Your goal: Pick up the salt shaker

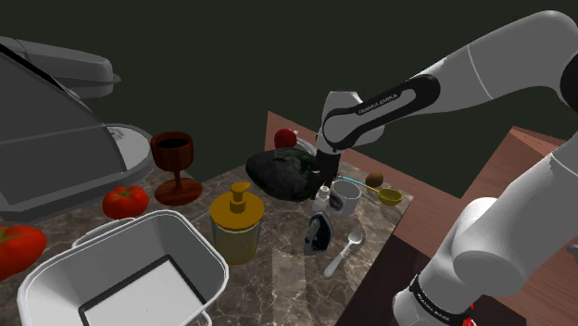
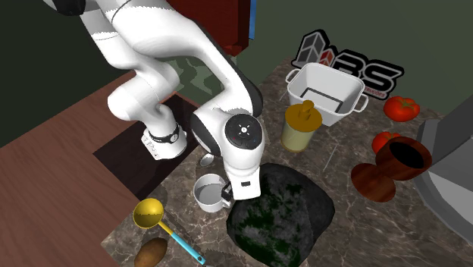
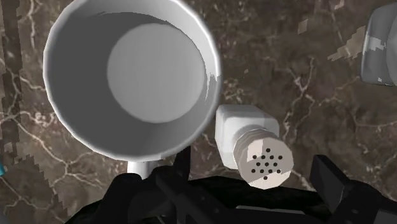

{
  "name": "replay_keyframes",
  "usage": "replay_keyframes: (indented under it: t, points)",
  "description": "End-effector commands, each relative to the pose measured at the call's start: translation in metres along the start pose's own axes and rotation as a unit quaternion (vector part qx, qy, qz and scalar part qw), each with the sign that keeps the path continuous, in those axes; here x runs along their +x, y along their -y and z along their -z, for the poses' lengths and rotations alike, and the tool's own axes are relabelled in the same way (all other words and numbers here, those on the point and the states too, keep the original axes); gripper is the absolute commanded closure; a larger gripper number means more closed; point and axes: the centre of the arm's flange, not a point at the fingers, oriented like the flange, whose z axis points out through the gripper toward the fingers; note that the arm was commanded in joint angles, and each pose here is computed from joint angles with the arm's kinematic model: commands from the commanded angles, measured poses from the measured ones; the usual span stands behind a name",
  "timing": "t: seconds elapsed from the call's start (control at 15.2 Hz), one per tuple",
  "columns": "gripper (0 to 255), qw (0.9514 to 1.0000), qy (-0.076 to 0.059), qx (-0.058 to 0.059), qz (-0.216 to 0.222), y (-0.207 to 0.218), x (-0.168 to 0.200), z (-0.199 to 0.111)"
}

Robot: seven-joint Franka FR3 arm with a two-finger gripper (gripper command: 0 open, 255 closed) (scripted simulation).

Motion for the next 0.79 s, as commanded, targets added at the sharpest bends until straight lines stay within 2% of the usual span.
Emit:
replay_keyframes:
  t: [0.0,0.07,0.73]
  points:
    - [0,1.0,0.0,0.0,0.0,-0.0007,0.0007,-0.0038]
    - [255,1.0,0.0,0.0,0.0,0.0,0.0009,-0.0042]
    - [255,1.0,0.0,0.0,0.0,-0.0002,0.0002,0.0015]
